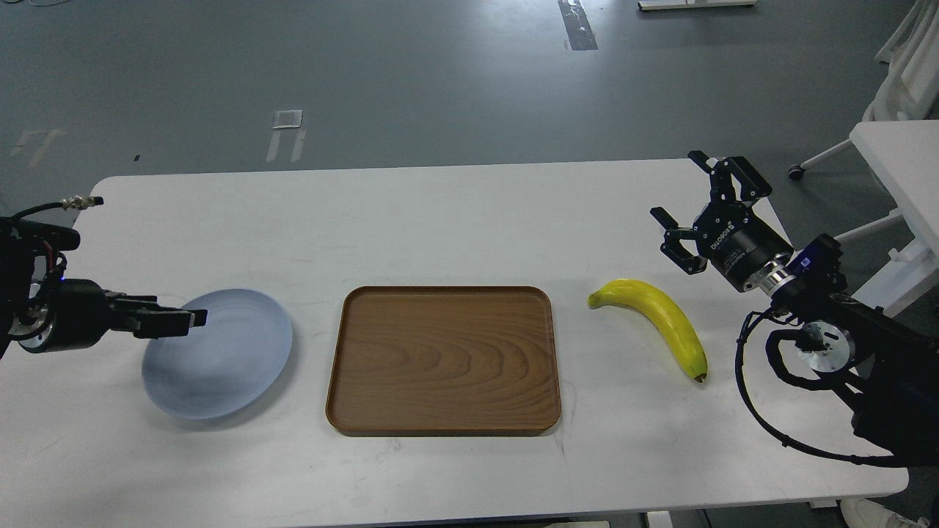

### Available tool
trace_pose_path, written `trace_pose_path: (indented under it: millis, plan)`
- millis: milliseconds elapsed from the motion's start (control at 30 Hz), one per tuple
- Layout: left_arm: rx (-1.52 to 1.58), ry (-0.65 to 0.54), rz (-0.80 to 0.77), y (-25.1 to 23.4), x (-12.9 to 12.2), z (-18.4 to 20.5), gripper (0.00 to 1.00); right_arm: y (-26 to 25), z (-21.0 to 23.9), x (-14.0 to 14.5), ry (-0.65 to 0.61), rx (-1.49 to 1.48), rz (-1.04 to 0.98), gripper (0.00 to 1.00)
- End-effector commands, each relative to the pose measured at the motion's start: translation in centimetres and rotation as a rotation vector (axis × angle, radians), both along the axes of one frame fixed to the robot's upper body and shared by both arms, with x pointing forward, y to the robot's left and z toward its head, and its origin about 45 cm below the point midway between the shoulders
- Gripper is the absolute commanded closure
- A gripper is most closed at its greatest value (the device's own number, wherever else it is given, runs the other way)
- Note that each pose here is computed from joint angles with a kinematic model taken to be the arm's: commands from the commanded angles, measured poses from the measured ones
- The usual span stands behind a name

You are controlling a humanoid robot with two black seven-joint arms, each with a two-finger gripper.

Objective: Place banana on plate with both arms
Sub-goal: 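Reach the left gripper down to the rim of the light blue plate, then lift the plate with the left gripper and carry it onto the wooden tray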

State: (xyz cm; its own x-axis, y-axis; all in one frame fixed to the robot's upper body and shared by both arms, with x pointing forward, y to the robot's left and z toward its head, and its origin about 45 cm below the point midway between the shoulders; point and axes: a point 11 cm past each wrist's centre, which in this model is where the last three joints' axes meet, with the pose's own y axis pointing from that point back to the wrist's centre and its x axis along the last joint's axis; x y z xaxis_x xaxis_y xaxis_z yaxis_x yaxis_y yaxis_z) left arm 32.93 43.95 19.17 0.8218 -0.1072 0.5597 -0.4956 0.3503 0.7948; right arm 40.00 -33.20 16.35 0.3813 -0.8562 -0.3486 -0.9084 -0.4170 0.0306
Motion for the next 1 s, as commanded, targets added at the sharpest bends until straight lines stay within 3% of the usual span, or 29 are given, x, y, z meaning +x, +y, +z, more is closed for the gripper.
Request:
trace_pose_path:
  millis: [0,467,667,733,800,833,967]
  plan:
    - [-0.003,0.014,0.04,0.7,-0.1,-1.2,0.05,0.0,0.1,0.1,-0.002,0.0,0.001,0.0]
    - [0.057,0.051,0.154,4.3,-1.7,-5.0,0.17,0.0,0.3,0.2,-0.007,-0.001,0.001,0.0]
    - [0.058,0.056,0.162,4.6,-1.9,-5.2,0.47,0.1,0.3,0.3,-0.008,-0.002,0.002,0.0]
    - [0.059,0.059,0.162,4.6,-2.0,-5.2,0.72,0.1,0.4,0.3,-0.009,-0.002,0.002,0.0]
    - [0.06,0.061,0.161,4.6,-2.0,-5.3,0.86,0.1,0.4,0.3,-0.011,-0.002,0.003,0.0]
    - [0.06,0.061,0.161,4.6,-2.0,-5.3,0.98,0.1,0.4,0.3,-0.011,-0.002,0.003,0.0]
    - [0.061,0.061,0.161,4.6,-2.0,-5.3,1.0,0.3,0.5,0.4,-0.013,-0.001,0.006,0.0]
